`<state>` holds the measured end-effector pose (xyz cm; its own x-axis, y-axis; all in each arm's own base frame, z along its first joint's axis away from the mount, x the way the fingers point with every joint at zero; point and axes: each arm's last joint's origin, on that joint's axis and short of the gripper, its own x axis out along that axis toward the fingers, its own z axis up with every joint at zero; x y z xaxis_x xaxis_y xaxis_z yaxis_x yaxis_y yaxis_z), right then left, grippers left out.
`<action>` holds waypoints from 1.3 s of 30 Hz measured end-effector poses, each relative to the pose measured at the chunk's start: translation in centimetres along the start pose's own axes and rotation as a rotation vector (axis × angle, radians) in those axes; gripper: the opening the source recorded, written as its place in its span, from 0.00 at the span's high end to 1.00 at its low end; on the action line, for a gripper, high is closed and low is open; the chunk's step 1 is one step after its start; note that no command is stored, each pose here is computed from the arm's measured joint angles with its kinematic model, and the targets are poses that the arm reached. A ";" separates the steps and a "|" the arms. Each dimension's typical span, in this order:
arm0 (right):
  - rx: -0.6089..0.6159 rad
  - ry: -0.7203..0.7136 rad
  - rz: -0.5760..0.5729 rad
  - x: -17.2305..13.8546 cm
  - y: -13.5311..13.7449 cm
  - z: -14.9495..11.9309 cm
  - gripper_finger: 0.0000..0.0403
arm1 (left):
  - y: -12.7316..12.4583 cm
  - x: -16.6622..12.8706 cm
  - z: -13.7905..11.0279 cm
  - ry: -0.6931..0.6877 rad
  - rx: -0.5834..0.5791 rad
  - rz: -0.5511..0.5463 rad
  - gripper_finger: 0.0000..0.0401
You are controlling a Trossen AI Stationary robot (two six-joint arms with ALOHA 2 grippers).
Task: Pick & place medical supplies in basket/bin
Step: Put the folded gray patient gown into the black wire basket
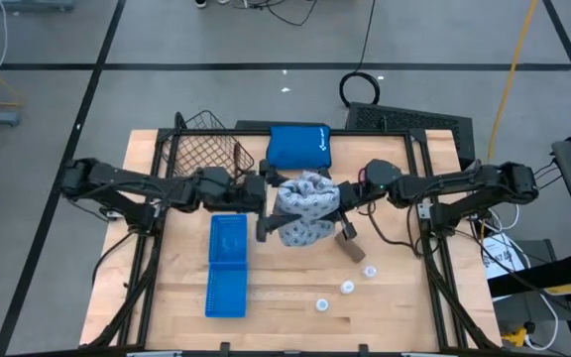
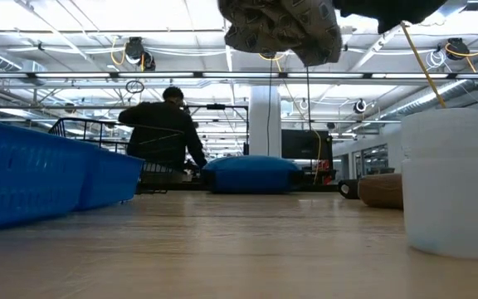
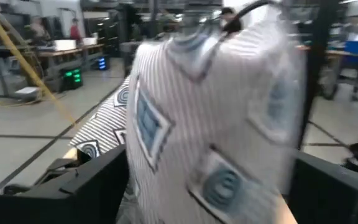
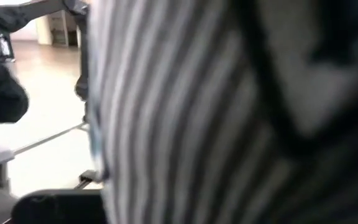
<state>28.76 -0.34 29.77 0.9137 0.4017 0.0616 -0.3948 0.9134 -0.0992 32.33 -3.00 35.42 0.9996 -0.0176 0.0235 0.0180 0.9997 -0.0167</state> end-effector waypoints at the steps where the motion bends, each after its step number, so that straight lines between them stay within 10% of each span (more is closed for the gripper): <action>1: -0.002 -0.007 -0.002 0.2 -0.1 -0.1 0.90 | 0.1 0.4 -0.2 0.007 0.009 0.006 0.04; 13: 0.019 -0.007 0.003 0.5 -0.2 -0.6 0.90 | 1.2 1.7 -0.4 -0.008 0.019 -0.044 0.14; 28: 0.041 0.018 -0.019 0.5 -0.3 -0.8 0.89 | 1.1 1.7 -0.3 -0.025 0.053 -0.096 0.89; 39: 0.115 0.089 -0.180 -2.7 -0.4 1.4 0.33 | 2.1 -2.1 1.8 -0.016 0.058 0.168 0.89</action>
<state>26.30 -1.73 31.04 0.9732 0.2289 -0.0199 -0.2286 0.9733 0.0197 30.19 -0.80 37.10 0.9878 0.1501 0.0413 -0.1516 0.9878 0.0359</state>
